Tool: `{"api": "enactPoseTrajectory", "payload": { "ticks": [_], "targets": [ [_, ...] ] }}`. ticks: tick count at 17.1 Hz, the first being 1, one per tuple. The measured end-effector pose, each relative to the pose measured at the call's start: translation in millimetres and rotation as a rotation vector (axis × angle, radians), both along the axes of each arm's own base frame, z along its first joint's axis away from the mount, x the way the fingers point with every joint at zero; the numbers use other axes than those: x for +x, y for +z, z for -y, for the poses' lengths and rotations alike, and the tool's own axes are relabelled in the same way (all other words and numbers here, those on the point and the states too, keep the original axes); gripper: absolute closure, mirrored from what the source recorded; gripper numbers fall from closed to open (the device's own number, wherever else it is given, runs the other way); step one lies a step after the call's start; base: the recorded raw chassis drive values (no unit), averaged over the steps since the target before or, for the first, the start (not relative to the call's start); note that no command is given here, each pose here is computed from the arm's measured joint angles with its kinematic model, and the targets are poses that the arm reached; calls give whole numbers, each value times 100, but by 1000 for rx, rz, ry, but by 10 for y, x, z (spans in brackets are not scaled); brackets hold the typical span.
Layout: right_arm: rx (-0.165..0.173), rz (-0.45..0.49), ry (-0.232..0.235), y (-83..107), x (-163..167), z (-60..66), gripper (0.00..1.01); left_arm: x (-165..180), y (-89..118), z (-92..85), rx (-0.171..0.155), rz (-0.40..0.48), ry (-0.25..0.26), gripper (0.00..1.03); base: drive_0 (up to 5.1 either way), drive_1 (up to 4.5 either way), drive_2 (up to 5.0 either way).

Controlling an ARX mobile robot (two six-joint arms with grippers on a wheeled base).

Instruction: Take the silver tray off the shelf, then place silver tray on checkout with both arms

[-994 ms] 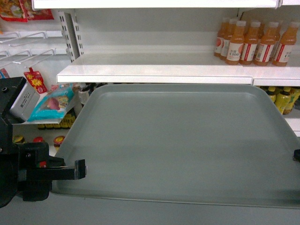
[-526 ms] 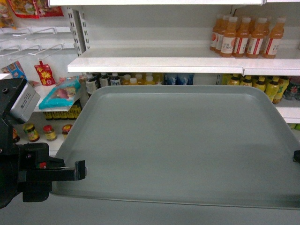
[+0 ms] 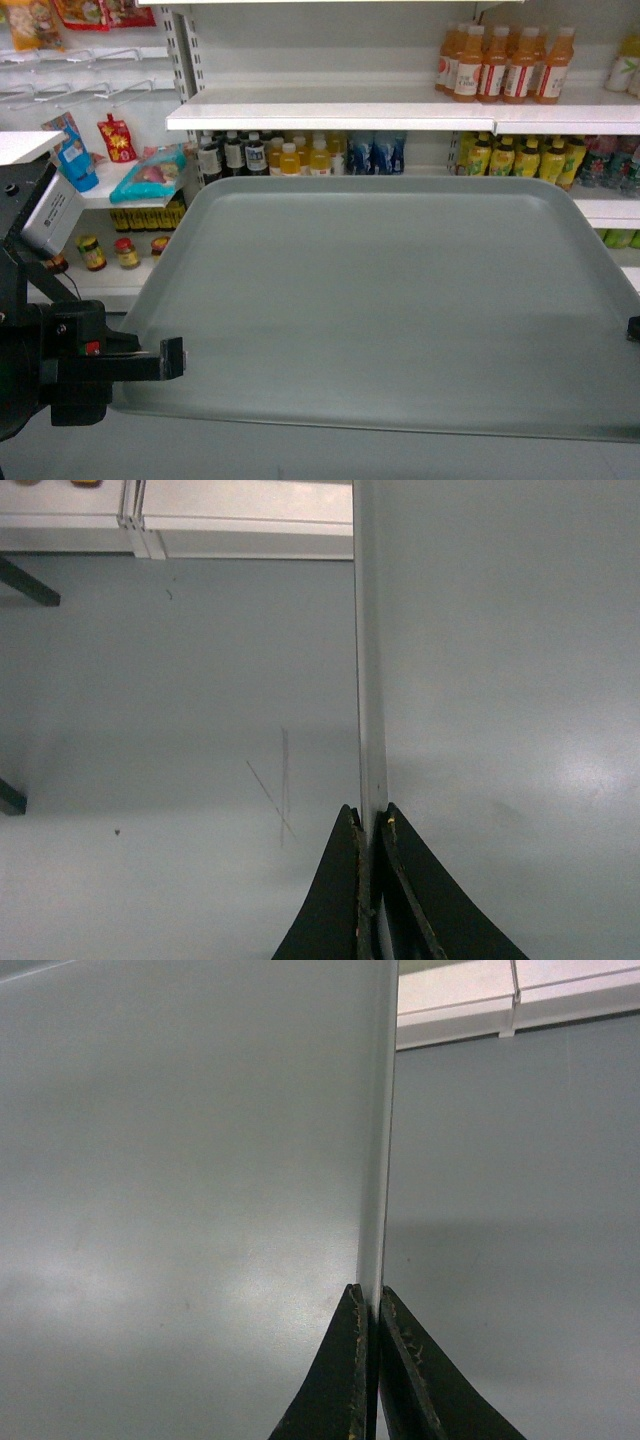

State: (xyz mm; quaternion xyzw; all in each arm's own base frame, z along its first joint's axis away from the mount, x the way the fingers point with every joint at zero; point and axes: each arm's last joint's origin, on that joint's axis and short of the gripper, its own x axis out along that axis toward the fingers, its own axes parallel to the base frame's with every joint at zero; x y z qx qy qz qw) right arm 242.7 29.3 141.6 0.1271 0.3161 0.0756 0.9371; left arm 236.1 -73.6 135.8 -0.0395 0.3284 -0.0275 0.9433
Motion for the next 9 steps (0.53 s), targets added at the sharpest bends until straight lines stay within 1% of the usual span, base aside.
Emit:
{"api": "enactPoseTrajectory", "payload": {
  "ticks": [9],
  "targets": [
    [0, 2, 0, 1, 1, -1, 99, -2, -2, 0, 1, -2, 0, 100, 9, -421, 439]
  ]
}}
